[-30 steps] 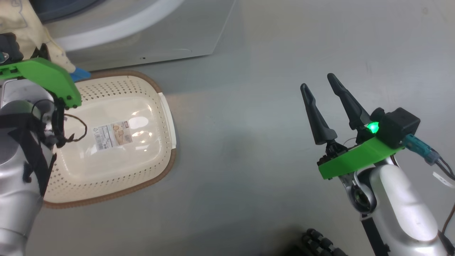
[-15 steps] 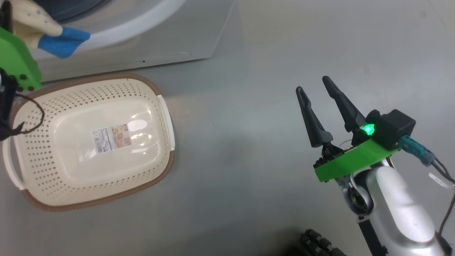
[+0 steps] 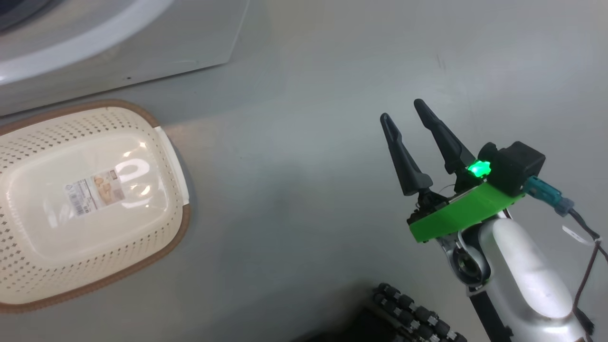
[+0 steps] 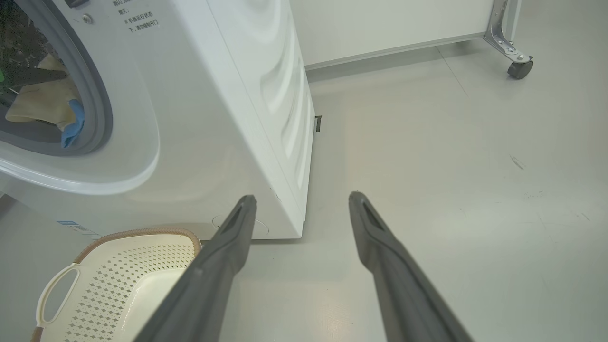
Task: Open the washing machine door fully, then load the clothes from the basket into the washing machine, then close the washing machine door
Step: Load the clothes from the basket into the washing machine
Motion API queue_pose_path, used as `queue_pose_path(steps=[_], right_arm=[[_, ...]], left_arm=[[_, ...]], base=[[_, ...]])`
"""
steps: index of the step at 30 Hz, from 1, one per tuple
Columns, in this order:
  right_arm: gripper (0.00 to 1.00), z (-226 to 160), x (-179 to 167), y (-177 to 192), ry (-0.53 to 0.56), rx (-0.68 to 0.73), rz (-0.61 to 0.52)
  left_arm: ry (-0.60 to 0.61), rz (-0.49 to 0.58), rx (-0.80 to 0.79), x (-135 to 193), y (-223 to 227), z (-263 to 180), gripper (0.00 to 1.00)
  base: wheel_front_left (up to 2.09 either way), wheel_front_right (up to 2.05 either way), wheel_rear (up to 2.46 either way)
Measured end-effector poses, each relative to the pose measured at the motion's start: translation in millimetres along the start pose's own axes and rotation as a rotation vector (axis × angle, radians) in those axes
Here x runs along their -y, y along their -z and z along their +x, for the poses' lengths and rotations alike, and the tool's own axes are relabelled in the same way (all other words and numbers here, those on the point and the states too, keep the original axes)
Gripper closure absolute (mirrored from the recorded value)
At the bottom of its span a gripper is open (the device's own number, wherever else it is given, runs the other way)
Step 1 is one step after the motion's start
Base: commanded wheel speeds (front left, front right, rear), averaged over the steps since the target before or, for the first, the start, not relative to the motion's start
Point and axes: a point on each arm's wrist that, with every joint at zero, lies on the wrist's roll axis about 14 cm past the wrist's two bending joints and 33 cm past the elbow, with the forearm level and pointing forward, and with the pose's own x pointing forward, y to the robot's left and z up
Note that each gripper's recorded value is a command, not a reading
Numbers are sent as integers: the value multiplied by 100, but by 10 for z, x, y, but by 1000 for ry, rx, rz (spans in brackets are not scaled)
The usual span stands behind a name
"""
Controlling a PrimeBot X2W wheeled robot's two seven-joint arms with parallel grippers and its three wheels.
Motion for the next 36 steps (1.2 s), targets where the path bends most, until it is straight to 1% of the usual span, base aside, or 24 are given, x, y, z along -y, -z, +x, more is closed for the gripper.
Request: queue_pose_path(steps=[5,10,12,17,19,21,23,26,27,28,29,30,36], right_arm=[[0,-38,106,71,34,-23,5],[0,-14,163,128,47,-41,-2],[0,-2,186,151,52,-47,-7],[0,6,203,228,55,-68,-10],[0,16,201,248,54,-73,-10],[0,38,195,249,50,-72,-12],[0,56,186,247,45,-70,-12],[0,68,174,267,42,-74,-10],[0,71,172,277,41,-76,-9],[0,75,167,285,39,-77,-8],[0,79,164,293,38,-79,-7],[0,84,158,301,36,-80,-6],[0,117,133,314,26,-80,-5]], left_arm=[[-15,27,75,-26,-75,265,100],[-46,52,216,-138,-333,474,100],[-56,47,279,-162,-429,527,100],[-76,52,355,-246,-501,611,100],[-99,56,397,-312,-564,625,100],[-123,37,437,-389,-633,629,100],[-136,10,409,-440,-590,670,100],[-125,-33,344,-434,-401,746,100],[-120,-46,323,-425,-338,770,90],[-116,-64,302,-406,-281,793,70],[-106,-84,287,-379,-239,810,18],[-102,-95,278,-358,-218,821,0],[-87,-106,268,-333,-229,834,0]], base=[[0,0,0],[0,0,0],[0,0,0],[0,0,0],[0,0,0],[0,0,0],[0,0,0],[0,0,0],[0,0,0],[0,0,0],[0,0,0],[0,0,0],[0,0,0]])
